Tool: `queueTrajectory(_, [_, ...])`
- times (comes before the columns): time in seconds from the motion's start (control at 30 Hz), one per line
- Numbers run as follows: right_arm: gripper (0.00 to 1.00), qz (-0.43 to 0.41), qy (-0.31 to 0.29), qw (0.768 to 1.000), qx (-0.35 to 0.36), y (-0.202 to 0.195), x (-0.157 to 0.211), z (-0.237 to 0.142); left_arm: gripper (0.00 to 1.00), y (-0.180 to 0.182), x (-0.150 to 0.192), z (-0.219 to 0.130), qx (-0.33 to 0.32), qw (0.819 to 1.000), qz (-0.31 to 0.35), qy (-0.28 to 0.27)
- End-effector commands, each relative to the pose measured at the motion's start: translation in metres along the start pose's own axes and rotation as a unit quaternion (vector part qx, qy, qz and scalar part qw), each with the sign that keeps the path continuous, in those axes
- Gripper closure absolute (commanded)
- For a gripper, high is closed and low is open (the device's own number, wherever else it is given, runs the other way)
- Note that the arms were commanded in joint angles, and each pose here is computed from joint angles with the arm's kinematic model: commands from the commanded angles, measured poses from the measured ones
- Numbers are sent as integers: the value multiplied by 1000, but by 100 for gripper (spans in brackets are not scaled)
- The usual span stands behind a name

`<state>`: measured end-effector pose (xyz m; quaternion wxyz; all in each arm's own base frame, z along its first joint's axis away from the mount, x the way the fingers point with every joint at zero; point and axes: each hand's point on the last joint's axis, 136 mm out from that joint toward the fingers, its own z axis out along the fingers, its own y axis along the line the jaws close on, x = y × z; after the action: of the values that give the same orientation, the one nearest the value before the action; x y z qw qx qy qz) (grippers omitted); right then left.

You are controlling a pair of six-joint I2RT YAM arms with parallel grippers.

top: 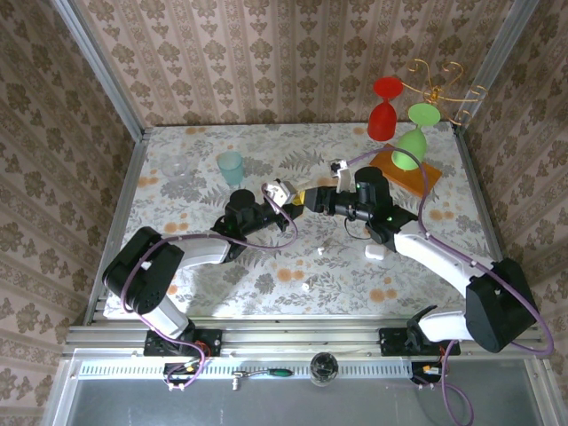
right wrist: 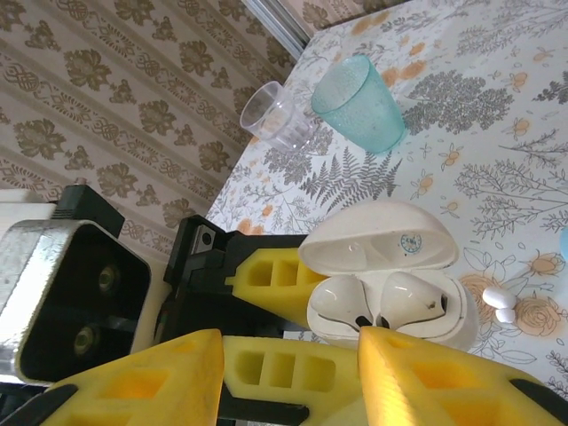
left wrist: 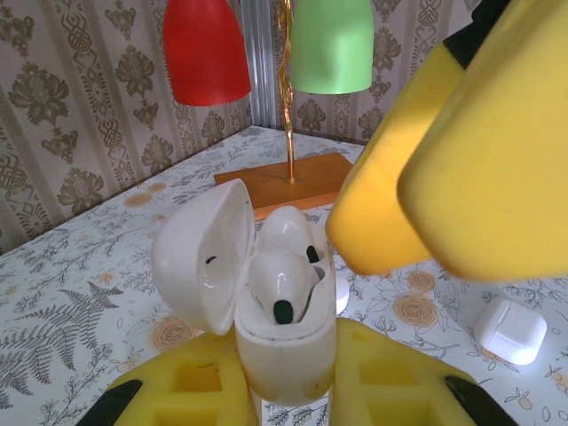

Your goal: Insert wireless bluetooth earbuds into charging case

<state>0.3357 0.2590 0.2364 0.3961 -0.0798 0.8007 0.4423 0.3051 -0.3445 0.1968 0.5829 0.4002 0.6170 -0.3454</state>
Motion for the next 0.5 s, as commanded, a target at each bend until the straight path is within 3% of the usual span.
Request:
queueTrajectory(0.0, [56, -20, -43, 999, 10, 7, -22, -15, 100, -4, -16, 1, 13, 999, 20, -29])
queueTrajectory(0.17, [53, -31, -52, 993, 103, -15, -34, -31, 100, -7, -6, -10, 19, 995, 89, -34])
queueTrajectory(0.3, [35, -43, -4, 981, 187, -40, -32, -29, 100, -16, -2, -13, 36, 988, 147, -41])
queueTrajectory(0.47, [21, -32, 55, 976, 210, -50, -23, -12, 100, -20, -1, -12, 48, 983, 167, -54])
